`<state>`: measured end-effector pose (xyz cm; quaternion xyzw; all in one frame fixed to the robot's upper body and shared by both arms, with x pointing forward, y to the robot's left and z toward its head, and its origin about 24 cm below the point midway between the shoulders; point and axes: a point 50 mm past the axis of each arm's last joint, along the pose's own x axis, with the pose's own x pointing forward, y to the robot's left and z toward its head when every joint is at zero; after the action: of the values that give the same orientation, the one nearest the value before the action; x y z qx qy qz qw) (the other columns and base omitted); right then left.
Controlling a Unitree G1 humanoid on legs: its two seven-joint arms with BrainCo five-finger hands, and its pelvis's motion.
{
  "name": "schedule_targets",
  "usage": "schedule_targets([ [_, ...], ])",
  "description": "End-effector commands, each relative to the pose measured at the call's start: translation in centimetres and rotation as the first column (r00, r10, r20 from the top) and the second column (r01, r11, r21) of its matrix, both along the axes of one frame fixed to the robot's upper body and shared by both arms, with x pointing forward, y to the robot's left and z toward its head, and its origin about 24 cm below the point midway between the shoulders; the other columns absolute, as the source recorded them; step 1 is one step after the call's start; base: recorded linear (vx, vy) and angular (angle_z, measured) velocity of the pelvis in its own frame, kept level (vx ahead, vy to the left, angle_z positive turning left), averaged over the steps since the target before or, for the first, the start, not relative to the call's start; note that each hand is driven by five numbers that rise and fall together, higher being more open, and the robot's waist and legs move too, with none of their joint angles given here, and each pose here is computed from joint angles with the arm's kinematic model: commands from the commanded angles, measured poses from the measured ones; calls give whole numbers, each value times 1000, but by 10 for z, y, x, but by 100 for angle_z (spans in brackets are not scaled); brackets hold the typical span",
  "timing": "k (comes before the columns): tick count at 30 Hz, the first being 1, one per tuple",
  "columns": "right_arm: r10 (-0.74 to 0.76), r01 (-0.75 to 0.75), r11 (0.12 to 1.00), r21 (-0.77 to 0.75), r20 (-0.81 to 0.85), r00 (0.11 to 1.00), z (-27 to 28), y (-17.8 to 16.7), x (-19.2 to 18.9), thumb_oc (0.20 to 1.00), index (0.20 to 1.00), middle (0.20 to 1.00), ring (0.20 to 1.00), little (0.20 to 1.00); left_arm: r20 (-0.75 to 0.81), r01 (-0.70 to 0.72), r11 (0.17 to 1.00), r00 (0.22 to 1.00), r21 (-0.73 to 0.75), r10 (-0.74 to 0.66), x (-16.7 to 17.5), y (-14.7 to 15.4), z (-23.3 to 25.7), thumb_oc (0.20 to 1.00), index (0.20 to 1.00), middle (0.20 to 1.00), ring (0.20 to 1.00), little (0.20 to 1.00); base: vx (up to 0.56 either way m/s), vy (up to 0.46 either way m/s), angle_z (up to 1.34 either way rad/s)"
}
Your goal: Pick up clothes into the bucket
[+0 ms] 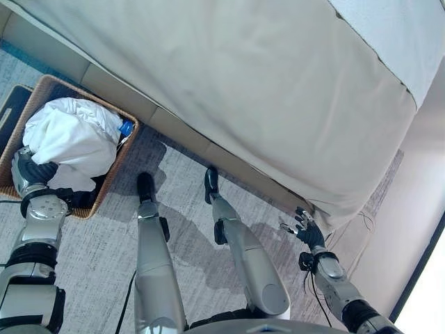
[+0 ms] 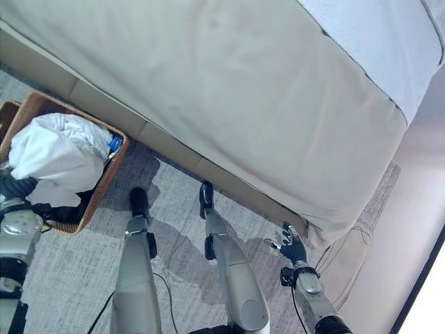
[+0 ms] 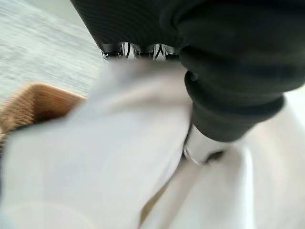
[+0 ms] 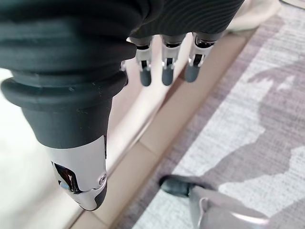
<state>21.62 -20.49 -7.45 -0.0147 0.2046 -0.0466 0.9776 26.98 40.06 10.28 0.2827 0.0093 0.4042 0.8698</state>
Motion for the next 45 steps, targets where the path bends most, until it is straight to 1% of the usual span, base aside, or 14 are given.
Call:
schedule_targets([
  [1, -61, 61, 998, -9, 60, 996, 11, -17, 3, 1000, 1000, 1000, 1000, 1000, 228, -76, 997, 971, 16, 70, -10, 22, 49, 1000, 1000, 1000, 1000, 1000, 0, -32, 12],
  [6, -71, 72, 997, -13, 51, 996, 10, -19, 1, 1000, 1000, 1000, 1000, 1000, 233, -62, 998, 971, 8, 59, -7, 18, 49, 1000, 1000, 1000, 1000, 1000, 5, -21, 8],
  [16, -110, 111, 993, -36, 41, 993, 10, -28, 4, 1000, 1000, 1000, 1000, 1000, 134, -32, 999, 990, -31, 35, -5, 11, 22, 1000, 1000, 1000, 1000, 1000, 0, 0, 1],
  [20, -151, 151, 986, -70, 7, 988, 6, -39, -1, 1000, 1000, 1000, 1000, 1000, 92, 12, 997, 996, -82, -4, -6, -1, -1, 1000, 1000, 1000, 1000, 1000, 25, 39, 4],
  [21, -160, 160, 984, -78, 4, 987, 6, -42, -2, 1000, 1000, 1000, 1000, 1000, 90, 30, 993, 996, -111, -20, -7, -7, -10, 1000, 1000, 1000, 1000, 1000, 46, 86, 12],
  [22, -179, 177, 978, -108, -11, 984, 5, -50, -5, 1000, 1000, 1000, 1000, 1000, 83, 82, 983, 994, -165, -69, -8, -20, -27, 1000, 1000, 1000, 1000, 1000, 47, 86, 7],
  [24, -186, 182, 976, -124, -21, 982, 4, -53, -6, 1000, 1000, 1000, 1000, 1000, 59, 93, 977, 995, -194, -83, -10, -24, -37, 1000, 1000, 1000, 1000, 1000, 39, 67, 4],
  [26, -203, 195, 968, -156, -36, 979, 3, -61, -8, 1000, 1000, 1000, 1000, 1000, 39, 160, 954, 987, -254, -155, -9, -40, -54, 1000, 1000, 1000, 1000, 1000, 65, 39, 14],
  [28, -220, 203, 963, -180, -80, 972, -3, -68, -17, 1000, 1000, 1000, 1000, 1000, -1, 188, 920, 980, -343, -201, -14, -50, -76, 1000, 1000, 1000, 1000, 1000, 121, 4, 21],
  [32, -232, 200, 957, -211, -136, 963, -10, -76, -31, 1000, 1000, 1000, 1000, 1000, -6, 251, 833, 956, -493, -292, -27, -73, -108, 1000, 1000, 1000, 1000, 1000, 132, -51, 23],
  [36, -219, 171, 957, -234, -199, 955, -20, -78, -46, 1000, 1000, 1000, 1000, 1000, -18, 252, 736, 941, -628, -338, -42, -98, -142, 1000, 1000, 1000, 1000, 1000, 122, -78, 15],
  [37, -219, 171, 957, -234, -199, 955, -20, -78, -46, 1000, 1000, 1000, 1000, 1000, -18, 252, 736, 941, -628, -337, -42, -98, -142, 1000, 1000, 1000, 1000, 1000, 107, -86, 13],
  [38, -215, 156, 957, -243, -240, 947, -26, -79, -56, 1000, 1000, 1000, 1000, 1000, -46, 256, 701, 923, -666, -382, -50, -112, -156, 1000, 1000, 1000, 1000, 1000, 98, -83, 12],
  [45, -189, 91, 950, -298, -318, 929, -36, -78, -74, 1000, 1000, 1000, 1000, 1000, -202, 159, 678, 884, -717, -421, -86, -133, -195, 1000, 1000, 1000, 1000, 1000, 83, -80, 0],
])
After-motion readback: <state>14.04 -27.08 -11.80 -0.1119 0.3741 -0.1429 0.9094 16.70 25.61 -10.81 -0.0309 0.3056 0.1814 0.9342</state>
